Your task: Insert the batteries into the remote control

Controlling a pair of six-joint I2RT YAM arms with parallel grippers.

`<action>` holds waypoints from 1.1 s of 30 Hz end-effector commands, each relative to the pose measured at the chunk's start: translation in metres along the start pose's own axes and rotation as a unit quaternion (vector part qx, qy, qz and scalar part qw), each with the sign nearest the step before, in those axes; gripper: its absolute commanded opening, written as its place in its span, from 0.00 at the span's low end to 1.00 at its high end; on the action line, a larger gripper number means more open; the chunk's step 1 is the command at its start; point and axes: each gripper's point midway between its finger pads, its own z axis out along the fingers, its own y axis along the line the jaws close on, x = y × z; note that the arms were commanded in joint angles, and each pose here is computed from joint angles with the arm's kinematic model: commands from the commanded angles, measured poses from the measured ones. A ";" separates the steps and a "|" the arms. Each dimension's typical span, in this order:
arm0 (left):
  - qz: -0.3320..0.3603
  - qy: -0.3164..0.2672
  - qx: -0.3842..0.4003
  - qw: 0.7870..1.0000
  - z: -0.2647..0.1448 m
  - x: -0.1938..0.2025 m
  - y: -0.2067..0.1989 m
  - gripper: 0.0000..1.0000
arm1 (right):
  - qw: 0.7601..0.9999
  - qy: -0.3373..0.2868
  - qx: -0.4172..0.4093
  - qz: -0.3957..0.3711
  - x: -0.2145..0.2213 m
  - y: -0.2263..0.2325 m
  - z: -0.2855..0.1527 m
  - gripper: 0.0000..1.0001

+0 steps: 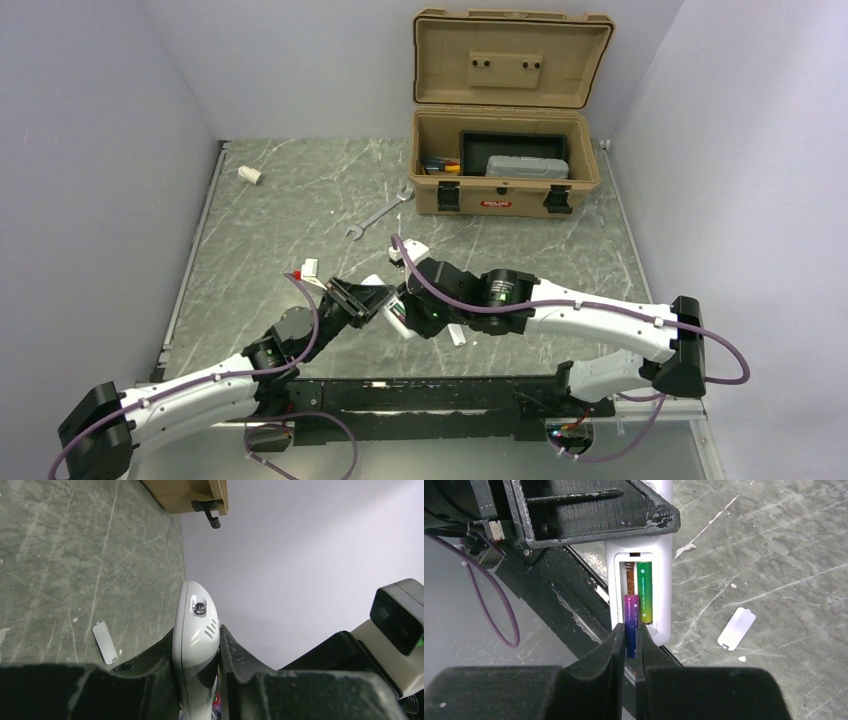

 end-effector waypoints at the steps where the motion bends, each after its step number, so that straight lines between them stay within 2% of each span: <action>1: -0.034 -0.013 0.040 0.999 0.000 -0.005 -0.024 0.00 | 1.000 -0.020 0.007 -0.005 -0.017 0.003 -0.004 0.00; 25: -0.031 -0.014 0.045 0.998 -0.001 -0.006 -0.025 0.00 | 0.999 -0.013 0.037 -0.028 -0.027 0.001 0.019 0.03; 30: -0.032 -0.014 0.046 0.998 -0.001 -0.005 -0.025 0.00 | 0.999 -0.007 0.040 -0.030 -0.025 0.000 0.022 0.06; 33: -0.032 -0.015 0.044 0.998 -0.001 -0.006 -0.024 0.00 | 0.999 -0.002 0.041 -0.031 -0.023 0.000 0.024 0.14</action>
